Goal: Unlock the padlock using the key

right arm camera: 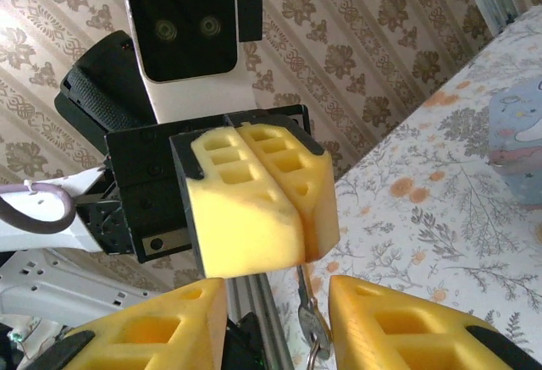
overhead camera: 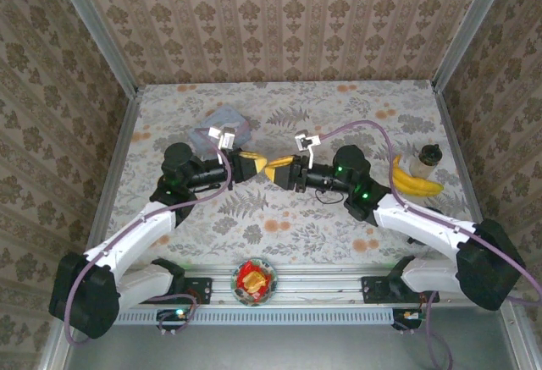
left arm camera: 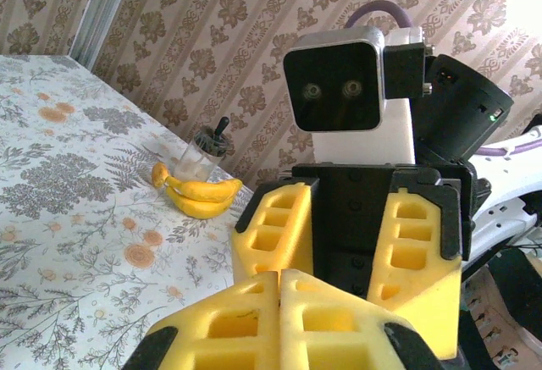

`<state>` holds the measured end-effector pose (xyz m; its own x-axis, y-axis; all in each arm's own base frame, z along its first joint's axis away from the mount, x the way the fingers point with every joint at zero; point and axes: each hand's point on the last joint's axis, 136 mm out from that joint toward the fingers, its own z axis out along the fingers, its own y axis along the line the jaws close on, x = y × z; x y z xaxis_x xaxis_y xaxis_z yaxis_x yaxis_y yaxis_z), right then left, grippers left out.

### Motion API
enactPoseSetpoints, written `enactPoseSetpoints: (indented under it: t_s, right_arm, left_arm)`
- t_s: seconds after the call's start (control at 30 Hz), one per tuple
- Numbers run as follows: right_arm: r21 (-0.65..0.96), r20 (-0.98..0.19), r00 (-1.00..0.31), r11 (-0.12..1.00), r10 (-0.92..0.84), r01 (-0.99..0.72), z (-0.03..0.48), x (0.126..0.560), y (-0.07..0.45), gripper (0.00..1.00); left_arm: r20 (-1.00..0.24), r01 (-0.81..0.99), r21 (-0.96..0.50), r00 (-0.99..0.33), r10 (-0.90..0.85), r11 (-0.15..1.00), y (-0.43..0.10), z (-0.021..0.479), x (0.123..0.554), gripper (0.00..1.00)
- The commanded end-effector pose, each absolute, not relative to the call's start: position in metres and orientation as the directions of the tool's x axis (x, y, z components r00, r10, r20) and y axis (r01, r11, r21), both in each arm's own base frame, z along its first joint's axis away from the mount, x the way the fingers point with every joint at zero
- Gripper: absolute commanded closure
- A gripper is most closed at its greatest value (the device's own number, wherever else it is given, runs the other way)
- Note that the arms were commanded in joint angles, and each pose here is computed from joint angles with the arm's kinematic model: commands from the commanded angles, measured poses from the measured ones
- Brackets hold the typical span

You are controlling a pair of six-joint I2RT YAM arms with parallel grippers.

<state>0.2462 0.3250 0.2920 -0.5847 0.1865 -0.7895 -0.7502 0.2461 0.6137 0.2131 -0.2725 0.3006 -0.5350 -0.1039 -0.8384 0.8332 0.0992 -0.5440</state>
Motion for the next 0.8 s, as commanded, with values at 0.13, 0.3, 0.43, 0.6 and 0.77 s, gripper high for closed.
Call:
enactPoseSetpoints:
  t_s: [0.13, 0.3, 0.43, 0.6, 0.77]
  right_arm:
    - [0.591, -0.806, -0.561, 0.192, 0.189, -0.784, 0.3059, 0.2444, 0.3327, 0.64]
    - [0.600, -0.799, -0.571, 0.196, 0.188, -0.775, 0.3019, 0.2449, 0.3329, 0.66]
    - [0.601, -0.799, -0.572, 0.194, 0.188, -0.776, 0.3019, 0.2436, 0.3324, 0.68]
    - [0.598, -0.800, -0.568, 0.191, 0.192, -0.778, 0.3039, 0.2432, 0.3320, 0.71]
    - [0.598, -0.801, -0.568, 0.191, 0.192, -0.779, 0.3042, 0.2440, 0.3332, 0.75]
  left_arm:
    - [-0.856, 0.856, -0.509, -0.493, -0.155, 0.092, -0.2688, 0.3219, 0.2164, 1.00]
    - [-0.856, 0.857, -0.508, -0.490, -0.166, 0.090, -0.2676, 0.3251, 0.2184, 1.00]
    - [-0.850, 0.853, -0.516, -0.497, -0.175, 0.084, -0.2669, 0.3256, 0.2200, 1.00]
    - [-0.844, 0.850, -0.522, -0.502, -0.187, 0.075, -0.2665, 0.3265, 0.2220, 1.00]
    - [-0.838, 0.845, -0.531, -0.513, -0.189, 0.063, -0.2674, 0.3265, 0.2229, 1.00]
